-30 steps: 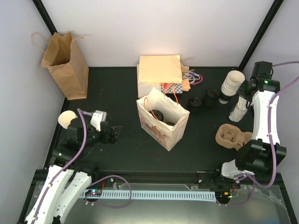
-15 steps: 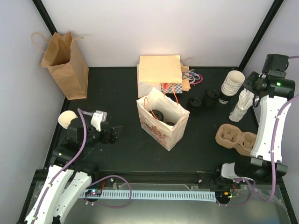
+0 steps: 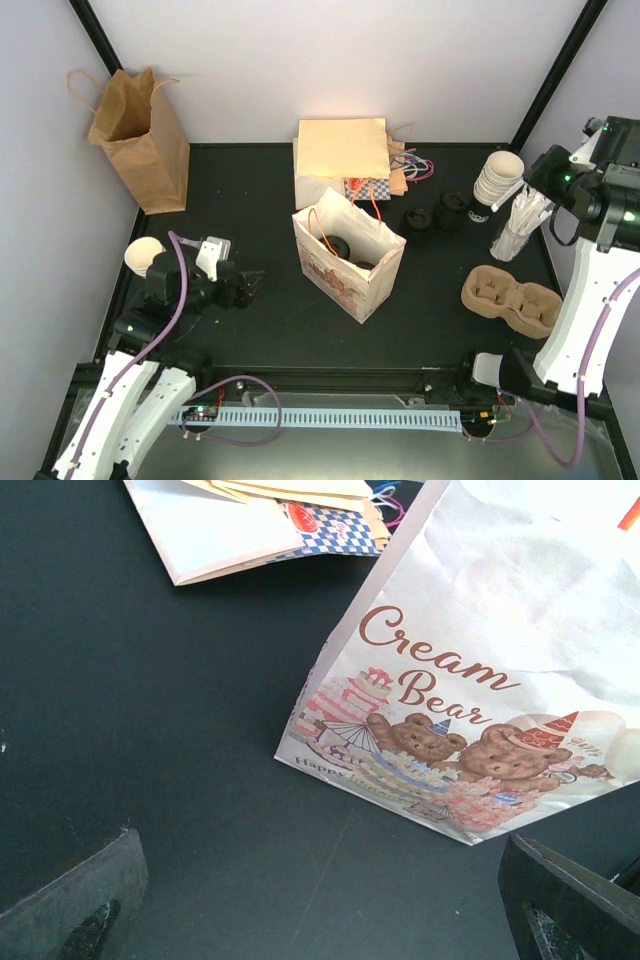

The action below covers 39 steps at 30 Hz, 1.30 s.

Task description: Pack the takeout coffee

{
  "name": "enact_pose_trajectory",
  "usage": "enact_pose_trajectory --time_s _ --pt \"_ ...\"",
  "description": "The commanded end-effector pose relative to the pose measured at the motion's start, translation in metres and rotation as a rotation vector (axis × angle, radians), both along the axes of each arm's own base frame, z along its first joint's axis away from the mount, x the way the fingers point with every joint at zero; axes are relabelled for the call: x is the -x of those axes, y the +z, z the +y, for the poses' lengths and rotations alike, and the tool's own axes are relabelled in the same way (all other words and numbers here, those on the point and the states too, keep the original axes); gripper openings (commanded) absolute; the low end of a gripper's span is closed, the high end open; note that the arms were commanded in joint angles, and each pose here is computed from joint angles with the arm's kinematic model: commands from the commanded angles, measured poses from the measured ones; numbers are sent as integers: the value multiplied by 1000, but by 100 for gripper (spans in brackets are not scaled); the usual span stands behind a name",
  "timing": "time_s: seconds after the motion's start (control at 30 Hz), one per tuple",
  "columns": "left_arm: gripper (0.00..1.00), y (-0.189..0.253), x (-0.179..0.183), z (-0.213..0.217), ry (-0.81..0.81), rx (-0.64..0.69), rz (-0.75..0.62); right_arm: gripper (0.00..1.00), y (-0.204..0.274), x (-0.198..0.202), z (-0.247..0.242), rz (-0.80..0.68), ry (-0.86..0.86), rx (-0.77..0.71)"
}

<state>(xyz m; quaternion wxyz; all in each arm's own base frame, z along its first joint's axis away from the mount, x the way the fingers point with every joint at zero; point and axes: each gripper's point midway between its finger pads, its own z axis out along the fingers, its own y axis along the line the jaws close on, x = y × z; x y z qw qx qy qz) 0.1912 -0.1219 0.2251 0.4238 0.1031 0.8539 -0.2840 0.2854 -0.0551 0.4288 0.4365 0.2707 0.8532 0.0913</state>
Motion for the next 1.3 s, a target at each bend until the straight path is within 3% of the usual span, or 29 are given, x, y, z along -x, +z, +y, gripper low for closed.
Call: enact_pose_trajectory --time_s 0.0,0.33,0.6,0.93,1.27 --pt "99 5 -1 -4 -19 12 -15 2 21 23 51 -94 191 -164" --pt "99 0 -3 -6 -25 5 12 1 63 49 134 -321 644 -392" --pt "99 -3 -4 -6 -24 0 28 1 138 75 173 -620 904 -536" --pt "99 -5 -7 -5 -14 -8 40 1 134 107 232 -569 1214 -589" --pt "99 -8 -8 -5 -10 -14 55 1 93 104 236 -474 1205 -588"
